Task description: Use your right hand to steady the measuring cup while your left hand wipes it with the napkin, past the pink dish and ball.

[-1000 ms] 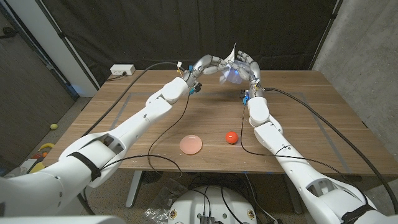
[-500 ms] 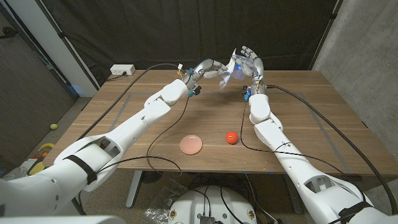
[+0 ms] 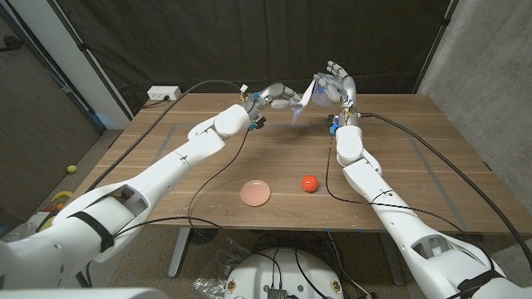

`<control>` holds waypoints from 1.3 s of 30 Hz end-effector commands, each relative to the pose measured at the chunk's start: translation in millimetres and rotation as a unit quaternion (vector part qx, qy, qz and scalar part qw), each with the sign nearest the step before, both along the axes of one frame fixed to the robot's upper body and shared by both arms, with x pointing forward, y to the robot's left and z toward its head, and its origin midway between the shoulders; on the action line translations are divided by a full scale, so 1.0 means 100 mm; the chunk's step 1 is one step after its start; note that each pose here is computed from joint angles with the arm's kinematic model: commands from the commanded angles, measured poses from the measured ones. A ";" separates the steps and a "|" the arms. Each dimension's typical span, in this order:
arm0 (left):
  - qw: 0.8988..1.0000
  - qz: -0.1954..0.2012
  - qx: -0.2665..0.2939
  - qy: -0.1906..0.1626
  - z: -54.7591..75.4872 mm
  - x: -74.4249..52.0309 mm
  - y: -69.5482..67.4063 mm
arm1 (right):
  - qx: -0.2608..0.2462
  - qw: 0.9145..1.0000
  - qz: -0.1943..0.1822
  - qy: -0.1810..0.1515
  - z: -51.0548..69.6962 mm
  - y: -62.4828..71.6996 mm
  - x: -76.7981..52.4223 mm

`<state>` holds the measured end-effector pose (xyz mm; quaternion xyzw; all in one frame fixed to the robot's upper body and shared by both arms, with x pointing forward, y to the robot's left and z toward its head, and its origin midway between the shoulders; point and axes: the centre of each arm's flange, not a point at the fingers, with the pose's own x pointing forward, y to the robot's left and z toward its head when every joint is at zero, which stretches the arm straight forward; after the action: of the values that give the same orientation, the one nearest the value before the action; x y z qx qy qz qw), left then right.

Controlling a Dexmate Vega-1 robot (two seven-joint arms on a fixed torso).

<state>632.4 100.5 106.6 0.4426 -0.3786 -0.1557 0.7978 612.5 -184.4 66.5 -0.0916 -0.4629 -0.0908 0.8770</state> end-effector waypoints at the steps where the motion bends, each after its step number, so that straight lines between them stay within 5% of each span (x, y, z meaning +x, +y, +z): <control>1: 0.992 0.101 0.075 -0.024 0.06 -0.17 0.14 | -0.053 0.997 -0.059 -0.002 -0.05 -0.02 -0.03; 18: 0.970 0.178 0.165 -0.019 0.08 -0.27 0.34 | -0.165 0.979 -0.120 0.009 -0.24 0.08 -0.01; 39: 0.924 0.300 0.234 -0.032 0.00 -0.39 0.63 | -0.217 0.961 -0.164 0.049 -0.55 0.05 0.09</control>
<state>601.7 150.2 111.8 0.6710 -0.2453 -0.0127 0.6996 615.4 -176.0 29.0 -0.3163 -0.4338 -0.1143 0.8359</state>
